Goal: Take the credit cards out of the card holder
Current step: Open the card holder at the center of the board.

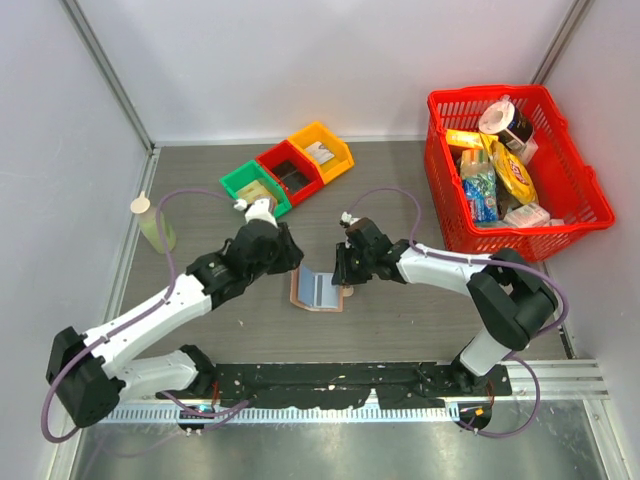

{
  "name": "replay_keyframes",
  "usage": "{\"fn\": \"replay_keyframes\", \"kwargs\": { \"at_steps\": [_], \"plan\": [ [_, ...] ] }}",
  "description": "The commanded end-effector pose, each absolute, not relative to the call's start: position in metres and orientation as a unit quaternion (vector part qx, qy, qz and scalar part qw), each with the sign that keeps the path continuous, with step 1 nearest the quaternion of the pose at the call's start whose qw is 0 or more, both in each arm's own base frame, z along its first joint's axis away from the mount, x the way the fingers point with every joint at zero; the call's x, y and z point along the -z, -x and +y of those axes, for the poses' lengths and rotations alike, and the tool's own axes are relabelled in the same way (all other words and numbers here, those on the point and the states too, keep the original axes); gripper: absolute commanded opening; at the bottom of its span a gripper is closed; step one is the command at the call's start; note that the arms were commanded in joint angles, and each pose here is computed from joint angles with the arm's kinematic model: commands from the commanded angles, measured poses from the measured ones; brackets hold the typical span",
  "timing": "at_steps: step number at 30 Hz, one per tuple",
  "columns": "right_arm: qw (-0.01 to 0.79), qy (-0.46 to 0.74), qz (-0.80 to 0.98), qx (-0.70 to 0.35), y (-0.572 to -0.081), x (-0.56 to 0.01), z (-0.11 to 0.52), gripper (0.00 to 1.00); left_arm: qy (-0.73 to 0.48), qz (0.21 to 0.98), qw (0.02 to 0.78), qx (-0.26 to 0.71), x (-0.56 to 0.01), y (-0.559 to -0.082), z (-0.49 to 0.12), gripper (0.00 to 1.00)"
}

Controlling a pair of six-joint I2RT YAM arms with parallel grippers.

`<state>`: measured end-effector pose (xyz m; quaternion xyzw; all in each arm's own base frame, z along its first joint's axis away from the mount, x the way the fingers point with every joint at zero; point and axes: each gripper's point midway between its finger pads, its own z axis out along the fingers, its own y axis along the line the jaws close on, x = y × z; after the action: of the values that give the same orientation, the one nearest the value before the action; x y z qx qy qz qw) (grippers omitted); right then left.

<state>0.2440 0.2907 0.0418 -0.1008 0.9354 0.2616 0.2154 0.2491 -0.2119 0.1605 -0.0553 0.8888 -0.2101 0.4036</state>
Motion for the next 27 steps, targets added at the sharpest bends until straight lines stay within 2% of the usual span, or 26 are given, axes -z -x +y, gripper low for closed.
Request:
{"fn": "replay_keyframes", "kwargs": {
  "at_steps": [1,7,16,27],
  "plan": [
    [0.244,0.113,0.932,-0.242,-0.259,-0.058,0.293,0.29,-0.009,0.877,0.369,0.308,-0.193,-0.246,-0.271,0.40],
    [0.249,0.110,0.936,-0.221,-0.268,-0.058,0.290,0.30,-0.033,0.897,0.320,0.303,-0.144,-0.242,-0.303,0.33],
    [0.231,0.113,0.945,-0.202,-0.263,-0.046,0.284,0.30,-0.008,0.927,0.318,0.198,-0.076,-0.241,-0.260,0.21],
    [0.234,0.148,0.939,-0.201,-0.271,-0.062,0.292,0.50,-0.008,0.947,0.288,0.139,-0.037,-0.225,-0.231,0.14]
  ]
}}
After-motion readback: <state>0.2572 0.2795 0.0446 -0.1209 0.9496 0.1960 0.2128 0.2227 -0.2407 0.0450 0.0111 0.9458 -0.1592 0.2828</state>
